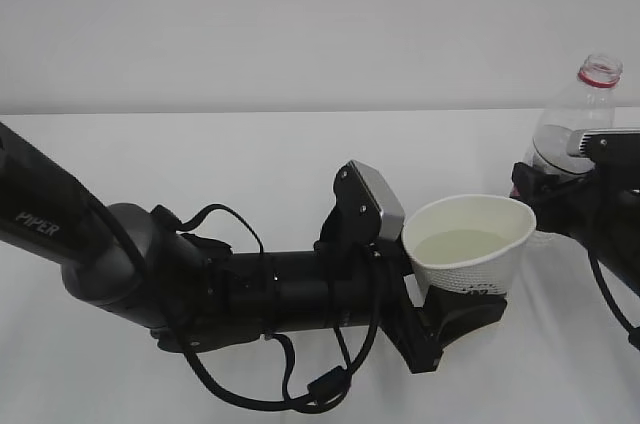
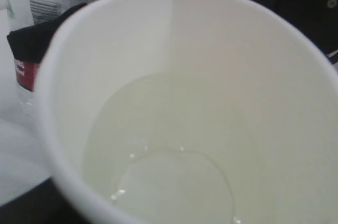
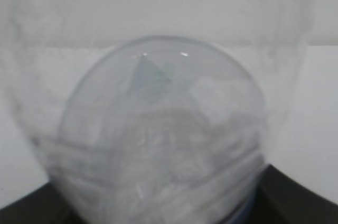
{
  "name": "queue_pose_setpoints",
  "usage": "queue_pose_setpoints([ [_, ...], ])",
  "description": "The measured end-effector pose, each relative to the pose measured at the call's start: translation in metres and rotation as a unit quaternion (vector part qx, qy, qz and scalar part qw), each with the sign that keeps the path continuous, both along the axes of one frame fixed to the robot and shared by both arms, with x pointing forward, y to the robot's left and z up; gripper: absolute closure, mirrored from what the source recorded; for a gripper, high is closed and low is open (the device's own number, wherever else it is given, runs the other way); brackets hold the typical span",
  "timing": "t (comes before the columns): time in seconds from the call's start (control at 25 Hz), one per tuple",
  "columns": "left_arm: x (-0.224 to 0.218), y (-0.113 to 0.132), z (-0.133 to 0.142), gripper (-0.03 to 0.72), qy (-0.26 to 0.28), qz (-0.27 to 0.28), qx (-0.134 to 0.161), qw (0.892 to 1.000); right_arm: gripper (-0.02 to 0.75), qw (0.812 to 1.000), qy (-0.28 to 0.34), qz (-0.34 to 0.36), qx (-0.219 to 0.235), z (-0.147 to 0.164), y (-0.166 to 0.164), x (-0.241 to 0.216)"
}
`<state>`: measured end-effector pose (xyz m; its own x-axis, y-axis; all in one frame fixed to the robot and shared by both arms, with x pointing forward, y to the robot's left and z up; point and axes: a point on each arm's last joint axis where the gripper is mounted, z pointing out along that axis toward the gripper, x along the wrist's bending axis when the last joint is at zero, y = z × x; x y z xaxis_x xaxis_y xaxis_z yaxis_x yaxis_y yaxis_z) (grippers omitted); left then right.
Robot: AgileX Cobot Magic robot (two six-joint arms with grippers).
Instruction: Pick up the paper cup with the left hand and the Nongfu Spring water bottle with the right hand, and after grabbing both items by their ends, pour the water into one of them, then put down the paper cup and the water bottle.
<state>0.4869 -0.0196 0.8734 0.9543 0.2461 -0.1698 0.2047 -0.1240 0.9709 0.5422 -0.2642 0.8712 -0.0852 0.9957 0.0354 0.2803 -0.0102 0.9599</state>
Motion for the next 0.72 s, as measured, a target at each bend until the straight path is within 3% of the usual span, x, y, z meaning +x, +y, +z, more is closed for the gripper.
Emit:
queue_pose_setpoints([
  [0.72,0.0,0.0,0.0,0.159,0.0,0.0,0.0,1.0,0.245,1.0,0.0,0.002,0.0,0.0,0.0003,0.0],
])
